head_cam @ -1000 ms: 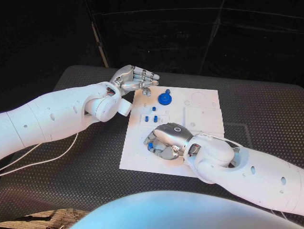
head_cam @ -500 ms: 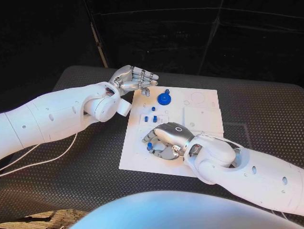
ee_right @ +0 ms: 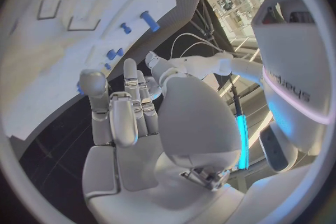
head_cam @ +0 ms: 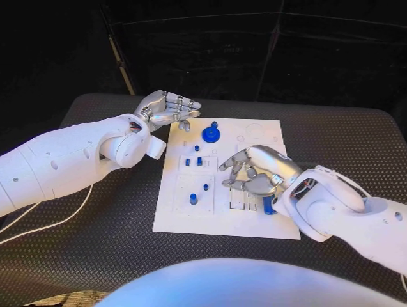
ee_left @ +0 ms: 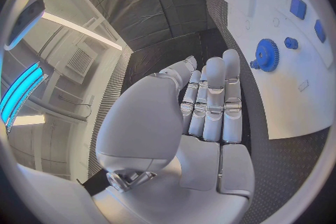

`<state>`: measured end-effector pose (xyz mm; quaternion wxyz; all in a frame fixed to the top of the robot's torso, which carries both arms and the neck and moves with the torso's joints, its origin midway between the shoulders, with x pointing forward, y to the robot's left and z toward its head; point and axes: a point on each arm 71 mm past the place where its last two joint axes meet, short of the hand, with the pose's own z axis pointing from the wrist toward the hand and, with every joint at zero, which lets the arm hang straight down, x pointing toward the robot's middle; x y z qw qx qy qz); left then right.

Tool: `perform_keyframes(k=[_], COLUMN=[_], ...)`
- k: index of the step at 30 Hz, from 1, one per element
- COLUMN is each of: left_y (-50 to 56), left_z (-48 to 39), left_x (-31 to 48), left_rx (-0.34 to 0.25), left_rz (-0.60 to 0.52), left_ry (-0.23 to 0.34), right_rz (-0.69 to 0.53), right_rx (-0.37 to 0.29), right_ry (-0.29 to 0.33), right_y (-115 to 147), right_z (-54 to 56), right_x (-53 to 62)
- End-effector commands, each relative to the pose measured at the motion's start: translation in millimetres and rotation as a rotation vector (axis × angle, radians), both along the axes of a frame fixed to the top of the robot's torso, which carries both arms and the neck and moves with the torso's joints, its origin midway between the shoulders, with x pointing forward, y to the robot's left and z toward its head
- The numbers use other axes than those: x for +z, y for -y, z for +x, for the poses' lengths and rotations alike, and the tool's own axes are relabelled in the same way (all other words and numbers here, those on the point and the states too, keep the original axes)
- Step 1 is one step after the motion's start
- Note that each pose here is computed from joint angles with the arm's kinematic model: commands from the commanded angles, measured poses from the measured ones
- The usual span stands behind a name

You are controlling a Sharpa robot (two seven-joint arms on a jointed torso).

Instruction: Assemble the parts on the task board

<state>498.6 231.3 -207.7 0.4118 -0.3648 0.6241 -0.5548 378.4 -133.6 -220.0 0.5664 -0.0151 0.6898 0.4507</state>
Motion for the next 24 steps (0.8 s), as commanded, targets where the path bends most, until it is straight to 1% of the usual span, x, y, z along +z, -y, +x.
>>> perform_keyframes(k=[1, 3, 7, 10, 17, 21, 24], left_y=[-0.7, -2.2, -2.9, -3.4, -5.5, -5.0, -4.4], left_z=[0.2, 0.3, 0.3, 0.2, 0.0, 0.0, -0.1], left_x=[1.2, 1.0, 0.9, 0.8, 0.3, 0.1, 0.1], left_rx=[-0.004, 0.000, 0.002, 0.002, 0.005, 0.004, 0.002], left_rz=[-0.006, -0.004, -0.003, -0.003, -0.001, -0.001, -0.002], left_ry=[0.001, 0.001, 0.001, 0.002, 0.001, 0.001, 0.001], right_rz=[0.167, 0.142, 0.074, 0.001, -0.203, -0.306, -0.360], right_rx=[-0.196, -0.257, -0.293, -0.308, -0.345, -0.354, -0.351], right_ry=[-0.215, -0.264, -0.287, -0.275, -0.214, -0.203, -0.199], right_y=[28, 49, 71, 82, 95, 95, 93], right_z=[6.0, 7.5, 7.3, 6.5, 2.3, -5.8, -10.6], right_x=[-1.7, -3.3, -5.3, -6.6, -8.9, -16.9, -22.5])
